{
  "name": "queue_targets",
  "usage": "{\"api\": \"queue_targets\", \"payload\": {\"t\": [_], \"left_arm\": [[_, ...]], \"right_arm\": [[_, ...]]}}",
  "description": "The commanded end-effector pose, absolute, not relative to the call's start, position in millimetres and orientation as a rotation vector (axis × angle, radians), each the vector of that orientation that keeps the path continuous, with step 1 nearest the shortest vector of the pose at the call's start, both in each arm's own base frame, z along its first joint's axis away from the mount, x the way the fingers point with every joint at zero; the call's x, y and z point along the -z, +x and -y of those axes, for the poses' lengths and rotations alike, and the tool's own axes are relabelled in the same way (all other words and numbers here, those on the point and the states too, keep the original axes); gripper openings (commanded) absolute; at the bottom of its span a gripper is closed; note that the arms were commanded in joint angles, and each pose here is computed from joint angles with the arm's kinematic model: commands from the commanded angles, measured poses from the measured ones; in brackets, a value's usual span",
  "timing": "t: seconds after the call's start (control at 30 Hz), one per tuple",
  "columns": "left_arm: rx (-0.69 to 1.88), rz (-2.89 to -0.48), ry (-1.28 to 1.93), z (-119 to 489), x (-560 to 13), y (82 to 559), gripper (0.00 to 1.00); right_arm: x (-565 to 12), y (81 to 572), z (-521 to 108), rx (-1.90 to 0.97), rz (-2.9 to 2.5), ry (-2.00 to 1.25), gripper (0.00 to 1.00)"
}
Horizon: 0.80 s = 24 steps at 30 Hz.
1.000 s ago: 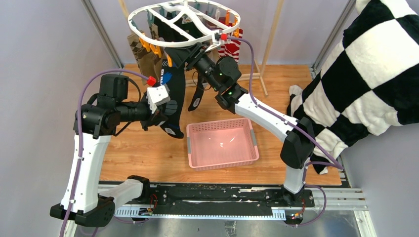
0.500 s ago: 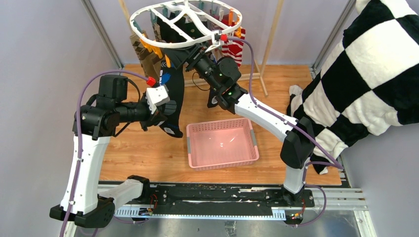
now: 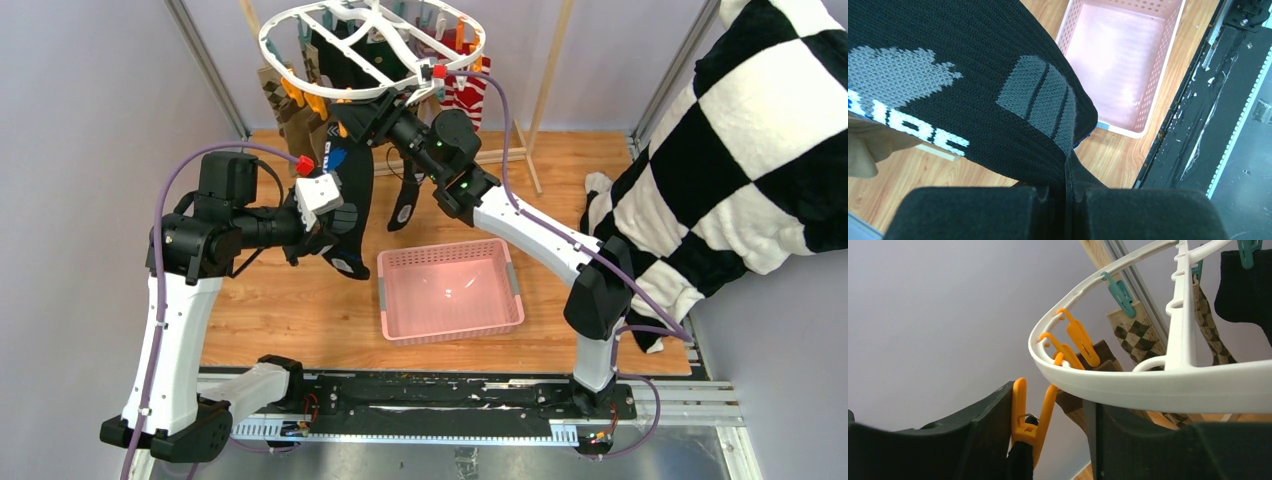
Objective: Remove the socks clipped to the hanger
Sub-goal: Remove the sock from the hanger.
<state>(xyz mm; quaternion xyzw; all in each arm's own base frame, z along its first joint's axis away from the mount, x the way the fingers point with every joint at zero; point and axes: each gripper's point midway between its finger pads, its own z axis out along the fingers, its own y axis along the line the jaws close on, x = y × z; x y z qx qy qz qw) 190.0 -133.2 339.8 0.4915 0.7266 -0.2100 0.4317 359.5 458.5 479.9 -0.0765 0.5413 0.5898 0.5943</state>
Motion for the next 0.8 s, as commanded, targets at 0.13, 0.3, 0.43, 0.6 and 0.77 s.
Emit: {"api": "queue_targets", "payload": {"t": [0.13,0.3,0.43,0.6,0.77], "left_arm": [[0.525,-1.798,1.23,133.9,-345.4,182.6,0.0],[0.508,-1.808,1.232,131.1,-341.2,181.8,0.0],[0.476,-1.824,1.242,126.0,-332.9,180.6,0.0],[0.456,-1.854,1.269,120.4,-318.4,175.5,0.0],[0.461,-1.91,1.296,115.8,-295.5,169.7,0.0]], "right_arm": [[-506.7,348.1,-447.2,-1.385,-1.171,-0.147,0.25],[-504.3,348.6,-446.7,-1.395,-1.186,-0.144,0.0],[-504.7,348.7,-444.0,-1.402,-1.191,-0.15,0.0],[-498.8,354.6,-434.7,-1.4,-1.22,-0.136,0.0],[-502.7,352.4,-434.8,-1.411,-1.212,-0.161,0.0]]}}
